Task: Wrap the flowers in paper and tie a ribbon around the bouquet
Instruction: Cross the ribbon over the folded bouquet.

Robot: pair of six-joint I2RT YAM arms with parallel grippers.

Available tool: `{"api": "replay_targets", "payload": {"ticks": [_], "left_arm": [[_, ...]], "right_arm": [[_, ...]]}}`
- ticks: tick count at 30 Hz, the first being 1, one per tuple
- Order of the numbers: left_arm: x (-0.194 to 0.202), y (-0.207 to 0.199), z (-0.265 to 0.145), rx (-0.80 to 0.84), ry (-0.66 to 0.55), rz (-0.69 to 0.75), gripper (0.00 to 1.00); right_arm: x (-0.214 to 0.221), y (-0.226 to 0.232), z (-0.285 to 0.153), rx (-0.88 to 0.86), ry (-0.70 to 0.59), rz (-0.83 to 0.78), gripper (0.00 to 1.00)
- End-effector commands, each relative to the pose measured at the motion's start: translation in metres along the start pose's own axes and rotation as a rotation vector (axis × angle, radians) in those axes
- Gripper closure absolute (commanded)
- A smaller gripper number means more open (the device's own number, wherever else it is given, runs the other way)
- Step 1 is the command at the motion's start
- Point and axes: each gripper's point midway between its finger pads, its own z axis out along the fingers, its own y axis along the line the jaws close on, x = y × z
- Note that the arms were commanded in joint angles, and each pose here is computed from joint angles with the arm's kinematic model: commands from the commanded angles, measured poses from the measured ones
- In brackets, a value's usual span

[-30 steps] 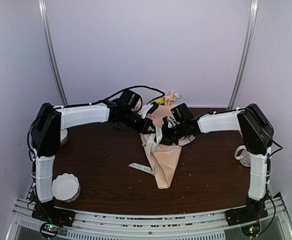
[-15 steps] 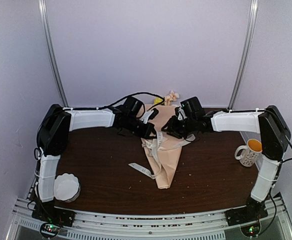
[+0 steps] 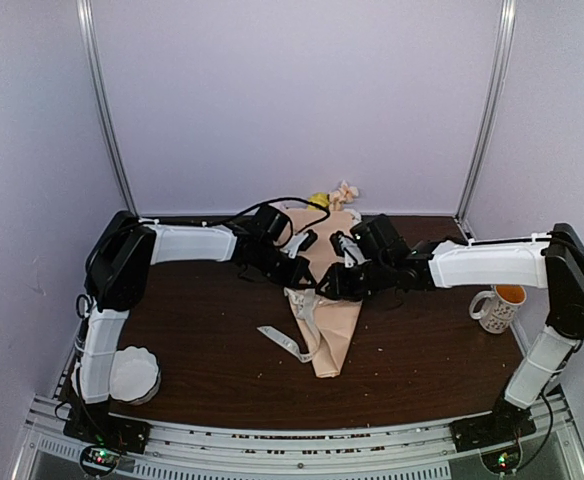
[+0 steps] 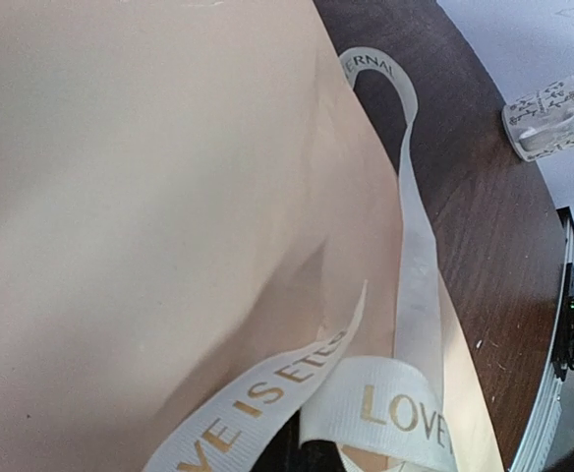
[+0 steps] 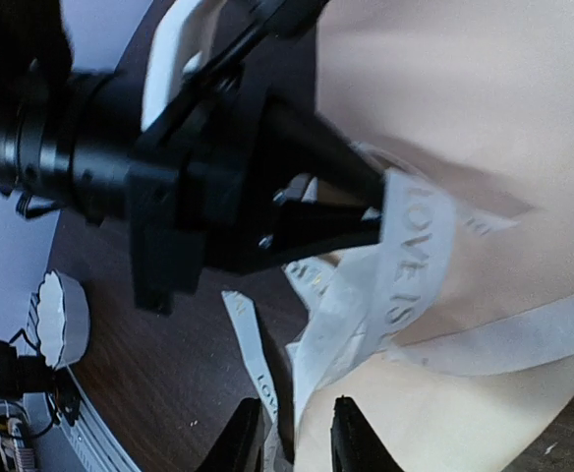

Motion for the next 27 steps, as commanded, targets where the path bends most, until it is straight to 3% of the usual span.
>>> {"api": "replay_targets", "payload": {"ticks": [1,8,13,27], "left_arm": [[-0.011,0.002,0.0,0.022,-0.032,-0.013,1.0],[-0.005,0.009,0.002,0.008,-0.025,-0.023,1.0],[0.0,0.014,0.006,0.002,-0.018,-0.034,1.0],[0.007,0.021,0.011,-0.01,-0.006,-0.037,1.0]], "right_arm": [[0.026,0.01,0.002,0.066,0.03,-0.177,0.74],[0.053,0.011,0.026,0.171,0.094,-0.248,0.76],[0.065,0.0,0.029,0.268,0.13,-0.284,0.72],[0.09,0.009,0.059,0.183,0.22,-0.245,0.71]]}}
